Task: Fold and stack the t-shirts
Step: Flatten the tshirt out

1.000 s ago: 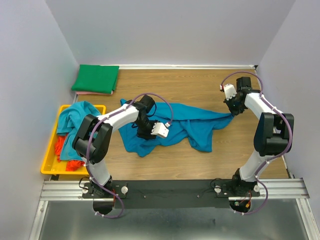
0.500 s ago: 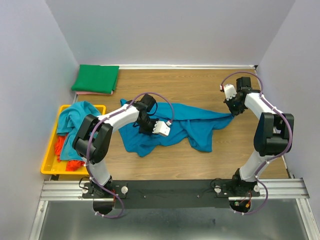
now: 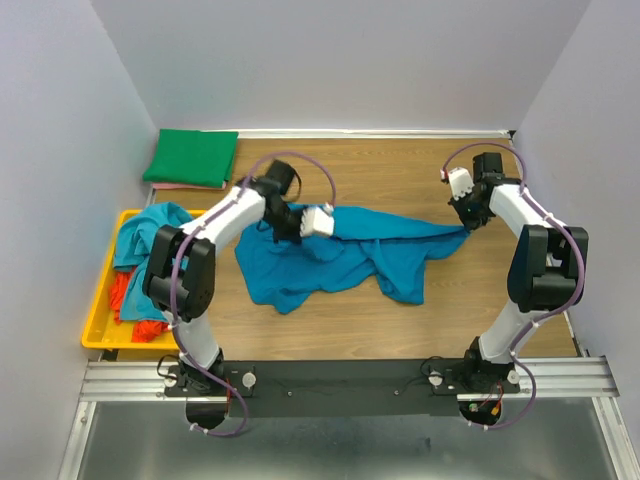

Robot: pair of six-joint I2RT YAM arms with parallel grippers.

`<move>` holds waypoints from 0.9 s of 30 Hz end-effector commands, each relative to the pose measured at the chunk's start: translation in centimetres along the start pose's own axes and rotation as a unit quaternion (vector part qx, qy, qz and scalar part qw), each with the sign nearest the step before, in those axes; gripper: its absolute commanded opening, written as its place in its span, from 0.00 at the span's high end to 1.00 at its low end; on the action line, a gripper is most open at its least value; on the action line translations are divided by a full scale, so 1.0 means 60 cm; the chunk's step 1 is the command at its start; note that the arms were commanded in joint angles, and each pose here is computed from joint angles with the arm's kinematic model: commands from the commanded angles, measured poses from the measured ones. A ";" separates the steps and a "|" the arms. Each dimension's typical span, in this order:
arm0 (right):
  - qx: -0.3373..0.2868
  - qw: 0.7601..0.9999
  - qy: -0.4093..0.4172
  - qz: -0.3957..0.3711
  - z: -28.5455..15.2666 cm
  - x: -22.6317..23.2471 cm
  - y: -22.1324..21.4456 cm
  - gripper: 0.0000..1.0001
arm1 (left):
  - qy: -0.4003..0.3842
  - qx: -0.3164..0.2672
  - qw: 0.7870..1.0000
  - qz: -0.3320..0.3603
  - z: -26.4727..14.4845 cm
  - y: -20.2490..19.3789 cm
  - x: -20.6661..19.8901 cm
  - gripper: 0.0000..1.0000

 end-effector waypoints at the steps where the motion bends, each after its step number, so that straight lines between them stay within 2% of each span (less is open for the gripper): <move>1: -0.019 0.999 -0.045 -0.009 -0.032 -0.039 0.036 0.99 | 0.095 -0.089 0.989 -0.066 -0.132 0.032 0.094 1.00; 3: -0.047 0.997 -0.068 -0.011 -0.056 -0.066 0.070 0.99 | 0.132 -0.099 0.982 -0.094 -0.181 0.019 0.129 1.00; 4: -0.051 0.996 -0.073 -0.013 -0.058 -0.075 0.080 0.99 | 0.169 -0.114 0.974 -0.102 -0.226 0.033 0.155 1.00; 6: -0.069 0.993 -0.092 -0.016 -0.075 -0.098 0.107 0.99 | 0.197 -0.127 0.965 -0.117 -0.261 0.032 0.184 1.00; 7: -0.087 0.990 -0.108 -0.016 -0.091 -0.118 0.131 0.99 | 0.232 -0.142 0.954 -0.123 -0.307 0.039 0.205 1.00; 9: -0.098 0.987 -0.125 -0.021 -0.104 -0.137 0.152 0.99 | 0.259 -0.153 0.945 -0.132 -0.334 0.042 0.228 1.00; 10: -0.118 0.982 -0.148 -0.021 -0.130 -0.157 0.175 0.99 | 0.289 -0.160 0.935 -0.128 -0.368 0.050 0.240 1.00; 15: -0.165 0.966 -0.200 -0.016 -0.187 -0.206 0.230 1.00 | 0.384 -0.198 0.889 -0.154 -0.448 0.065 0.273 1.00; 20: -0.224 0.940 -0.259 0.004 -0.278 -0.242 0.272 0.99 | 0.459 -0.244 0.843 -0.140 -0.540 0.095 0.266 1.00; 24: -0.290 0.909 -0.299 0.009 -0.382 -0.255 0.295 0.99 | 0.526 -0.299 0.791 -0.088 -0.649 0.152 0.220 1.00; 27: -0.324 0.891 -0.316 0.014 -0.446 -0.250 0.293 0.99 | 0.551 -0.329 0.766 -0.048 -0.694 0.187 0.185 1.00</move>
Point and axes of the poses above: each gripper's point midway between its finger pads, its own z axis out along the fingers, its own x axis along the line the jaws close on, y = z × x, the point moved 6 cm from there along -z, back along the fingers, and after that the axes turned 4 degrees about -z, right-handed, at the moved point
